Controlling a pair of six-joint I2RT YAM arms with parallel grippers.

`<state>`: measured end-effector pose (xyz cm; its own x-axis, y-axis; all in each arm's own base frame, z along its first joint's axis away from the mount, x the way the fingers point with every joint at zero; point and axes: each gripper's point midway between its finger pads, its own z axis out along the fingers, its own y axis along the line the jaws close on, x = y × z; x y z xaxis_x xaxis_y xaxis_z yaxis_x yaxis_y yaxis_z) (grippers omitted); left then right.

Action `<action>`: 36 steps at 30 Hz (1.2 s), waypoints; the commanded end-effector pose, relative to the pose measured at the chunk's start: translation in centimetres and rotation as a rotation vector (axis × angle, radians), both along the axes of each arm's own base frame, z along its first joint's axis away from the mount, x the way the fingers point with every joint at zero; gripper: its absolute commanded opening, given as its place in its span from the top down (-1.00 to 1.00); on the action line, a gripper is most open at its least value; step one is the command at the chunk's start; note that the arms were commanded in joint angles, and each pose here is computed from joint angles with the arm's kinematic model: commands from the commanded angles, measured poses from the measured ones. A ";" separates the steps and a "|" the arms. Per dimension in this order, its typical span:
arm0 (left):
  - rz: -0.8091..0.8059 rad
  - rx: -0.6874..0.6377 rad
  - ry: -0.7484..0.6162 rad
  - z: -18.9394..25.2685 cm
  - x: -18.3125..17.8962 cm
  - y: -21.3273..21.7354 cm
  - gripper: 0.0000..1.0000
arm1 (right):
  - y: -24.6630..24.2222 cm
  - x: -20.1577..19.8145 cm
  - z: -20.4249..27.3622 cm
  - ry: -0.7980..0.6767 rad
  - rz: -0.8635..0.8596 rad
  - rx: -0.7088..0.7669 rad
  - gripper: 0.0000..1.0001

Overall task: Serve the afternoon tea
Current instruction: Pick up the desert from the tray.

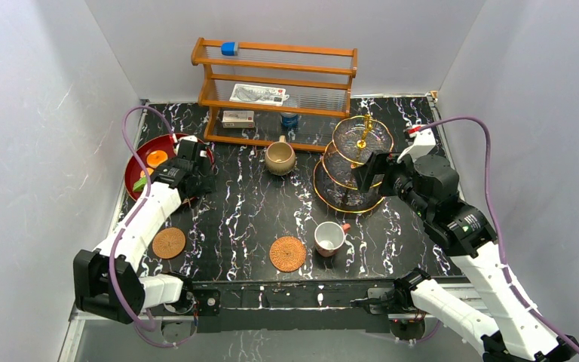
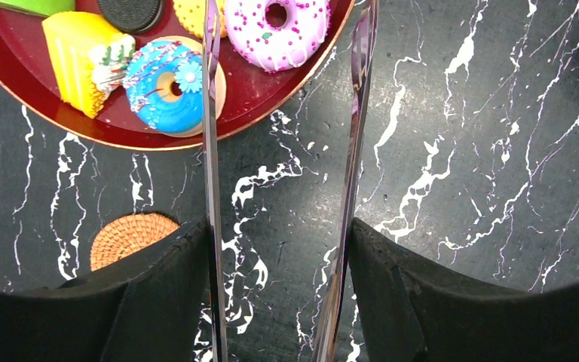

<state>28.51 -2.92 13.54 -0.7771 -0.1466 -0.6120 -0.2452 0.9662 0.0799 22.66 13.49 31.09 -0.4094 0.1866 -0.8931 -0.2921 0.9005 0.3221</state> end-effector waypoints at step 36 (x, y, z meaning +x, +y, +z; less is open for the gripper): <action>0.029 0.043 -0.026 0.0 1.8 1.2 -0.23 | 0.2 0.4 0.9 -0.042 0.000 0.014 -0.97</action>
